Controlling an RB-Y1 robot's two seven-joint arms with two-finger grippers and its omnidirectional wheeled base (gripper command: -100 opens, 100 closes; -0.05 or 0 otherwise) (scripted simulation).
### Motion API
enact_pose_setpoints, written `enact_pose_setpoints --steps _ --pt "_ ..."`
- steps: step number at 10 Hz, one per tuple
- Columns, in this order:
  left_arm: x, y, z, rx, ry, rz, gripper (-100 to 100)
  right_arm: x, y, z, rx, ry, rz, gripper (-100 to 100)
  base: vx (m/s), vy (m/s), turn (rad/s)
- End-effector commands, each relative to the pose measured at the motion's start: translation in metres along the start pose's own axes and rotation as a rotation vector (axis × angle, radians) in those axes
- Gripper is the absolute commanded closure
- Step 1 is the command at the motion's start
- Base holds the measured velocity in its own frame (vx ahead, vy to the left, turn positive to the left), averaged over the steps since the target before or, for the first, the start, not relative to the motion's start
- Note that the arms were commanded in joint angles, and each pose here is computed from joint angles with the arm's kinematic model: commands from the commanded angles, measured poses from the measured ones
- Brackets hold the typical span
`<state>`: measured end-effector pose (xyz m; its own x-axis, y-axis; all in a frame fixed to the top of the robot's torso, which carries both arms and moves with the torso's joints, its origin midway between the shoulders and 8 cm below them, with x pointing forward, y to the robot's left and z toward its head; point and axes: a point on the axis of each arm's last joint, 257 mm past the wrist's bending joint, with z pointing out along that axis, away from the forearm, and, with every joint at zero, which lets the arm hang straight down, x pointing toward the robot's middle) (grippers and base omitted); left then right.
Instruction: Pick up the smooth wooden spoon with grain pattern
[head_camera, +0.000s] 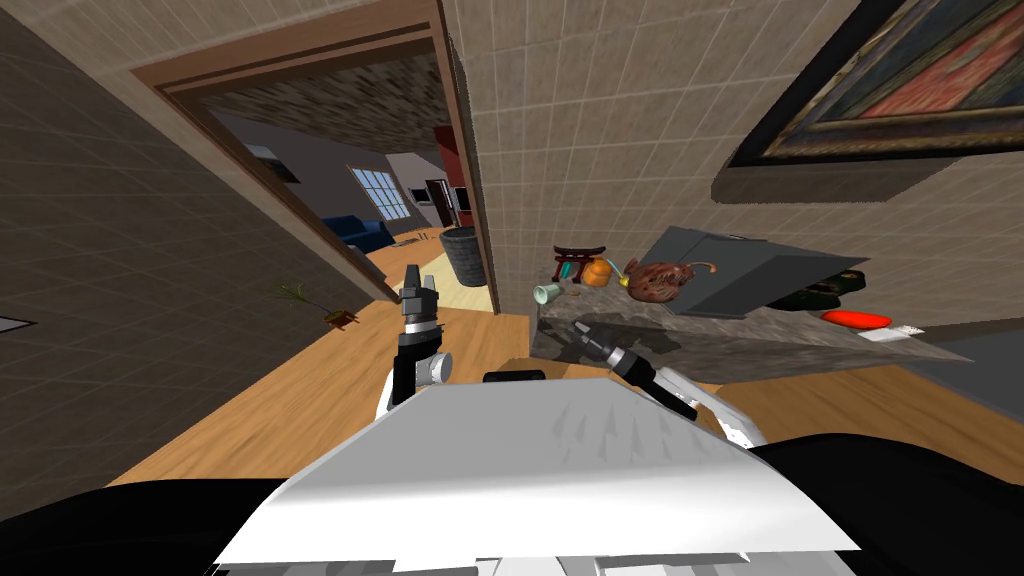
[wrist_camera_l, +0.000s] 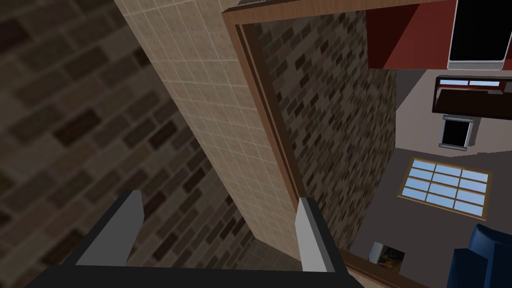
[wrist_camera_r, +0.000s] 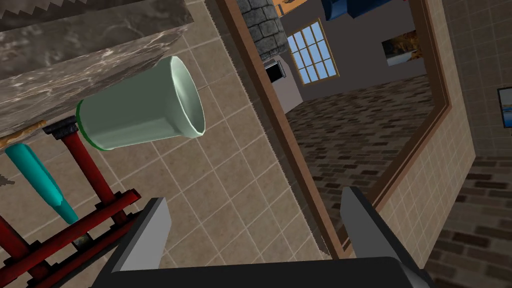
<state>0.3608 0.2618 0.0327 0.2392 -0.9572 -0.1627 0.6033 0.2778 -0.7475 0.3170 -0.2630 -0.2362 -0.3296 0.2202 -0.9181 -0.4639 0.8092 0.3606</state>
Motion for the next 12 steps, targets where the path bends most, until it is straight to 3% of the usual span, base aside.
enact_pose_setpoints --steps 1,2,3,6,9,12 --pt "0.000 0.000 0.000 0.000 0.000 0.000 0 0.011 -0.009 -0.008 0.002 0.051 -0.037 -100 0.010 0.054 0.031" --pt "0.000 0.000 0.000 0.000 0.000 0.000 0 0.029 -0.021 -0.018 0.015 0.113 -0.076 -100 0.019 0.061 0.059" --pt "0.000 0.000 0.000 0.000 0.000 0.000 0 0.029 -0.022 -0.020 0.010 0.130 -0.092 -100 0.014 0.047 0.040" --pt "0.000 0.000 0.000 0.000 0.000 0.000 0 0.061 -0.049 -0.047 0.027 0.275 -0.184 -100 0.021 0.047 0.073" --pt "0.000 0.000 0.000 0.000 0.000 0.000 0 0.074 -0.066 -0.067 0.027 0.371 -0.252 -100 0.022 0.041 0.058" --pt "0.000 0.000 0.000 0.000 0.000 0.000 0 0.095 -0.095 -0.102 0.040 0.513 -0.339 -100 0.028 0.043 0.080"
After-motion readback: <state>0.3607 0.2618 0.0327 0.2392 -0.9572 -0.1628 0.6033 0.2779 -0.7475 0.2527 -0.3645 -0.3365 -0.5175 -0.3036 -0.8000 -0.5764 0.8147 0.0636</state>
